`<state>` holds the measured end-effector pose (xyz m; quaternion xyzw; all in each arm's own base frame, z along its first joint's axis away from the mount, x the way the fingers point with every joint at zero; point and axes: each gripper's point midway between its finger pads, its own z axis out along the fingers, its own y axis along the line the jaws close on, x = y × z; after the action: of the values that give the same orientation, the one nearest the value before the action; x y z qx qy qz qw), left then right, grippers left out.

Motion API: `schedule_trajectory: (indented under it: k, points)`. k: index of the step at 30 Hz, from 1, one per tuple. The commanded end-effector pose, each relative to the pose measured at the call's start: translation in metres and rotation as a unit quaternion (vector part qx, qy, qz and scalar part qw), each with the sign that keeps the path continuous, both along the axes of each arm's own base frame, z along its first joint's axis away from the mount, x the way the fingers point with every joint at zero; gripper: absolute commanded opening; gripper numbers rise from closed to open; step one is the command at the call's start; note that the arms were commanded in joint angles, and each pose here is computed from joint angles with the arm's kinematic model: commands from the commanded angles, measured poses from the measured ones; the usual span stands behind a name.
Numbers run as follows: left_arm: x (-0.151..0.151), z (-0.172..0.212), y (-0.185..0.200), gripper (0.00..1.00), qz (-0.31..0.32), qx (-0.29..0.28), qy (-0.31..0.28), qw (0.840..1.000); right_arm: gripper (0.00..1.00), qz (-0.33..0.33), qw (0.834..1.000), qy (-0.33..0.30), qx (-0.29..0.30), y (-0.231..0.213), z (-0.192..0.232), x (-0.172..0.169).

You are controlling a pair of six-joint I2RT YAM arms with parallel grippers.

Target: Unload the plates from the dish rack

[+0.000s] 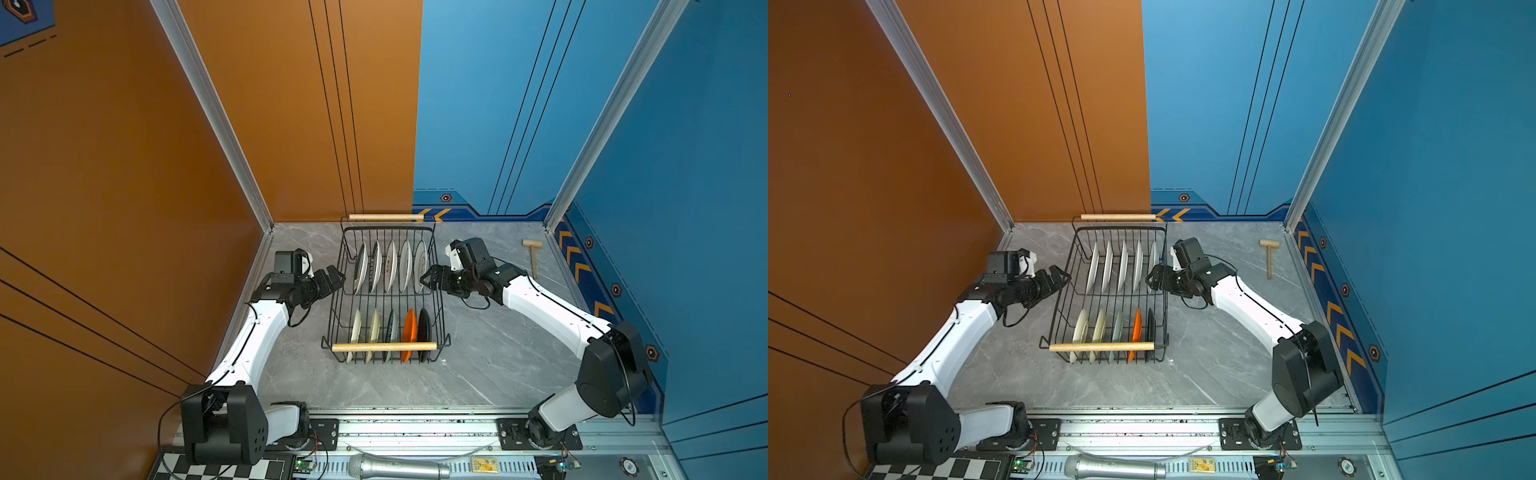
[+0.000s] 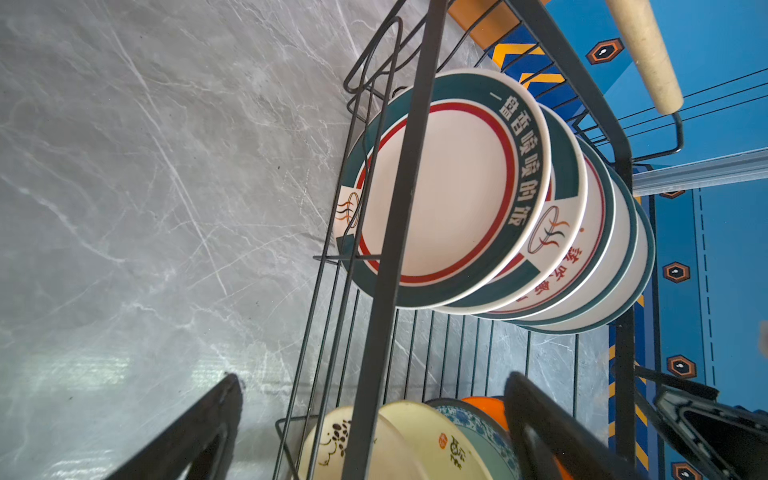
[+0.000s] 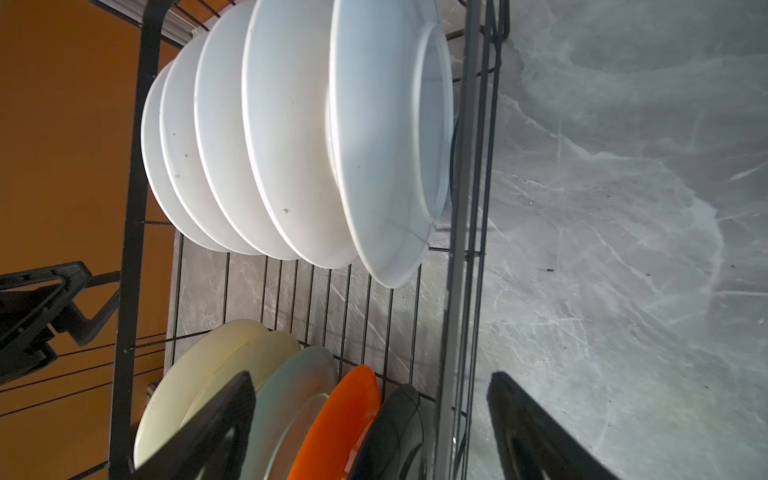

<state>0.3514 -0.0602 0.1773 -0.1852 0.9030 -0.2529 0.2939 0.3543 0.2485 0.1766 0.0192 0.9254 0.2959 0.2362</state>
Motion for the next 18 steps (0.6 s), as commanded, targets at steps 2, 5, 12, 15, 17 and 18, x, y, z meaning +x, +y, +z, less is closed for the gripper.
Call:
schedule_trajectory:
  k: [2,5,12,15,17,18]
  points:
    - [0.013,0.006,-0.011,0.98,-0.026,-0.008,-0.012,1.0,0.86,-0.01,1.0,0.0,0.01,0.004,-0.008,0.004]
    - [0.015,0.0,-0.015,0.97,-0.032,-0.01,-0.006,0.999,0.86,-0.012,1.0,0.002,0.01,0.004,-0.012,0.005]
    - [0.027,0.006,-0.031,0.96,-0.055,-0.008,-0.012,0.998,0.86,-0.008,1.0,0.01,0.01,0.008,-0.018,0.008]
    - [0.03,0.005,-0.033,0.96,-0.058,-0.007,-0.01,0.998,0.86,-0.008,1.0,0.012,0.01,0.009,-0.021,0.009]
    - [0.032,0.004,-0.034,0.96,-0.059,-0.007,-0.008,0.998,0.86,-0.008,1.0,0.011,0.009,0.009,-0.021,0.011]
    - [0.033,0.002,-0.035,0.96,-0.061,-0.007,-0.006,0.998,0.86,-0.008,1.0,0.011,0.009,0.009,-0.021,0.011]
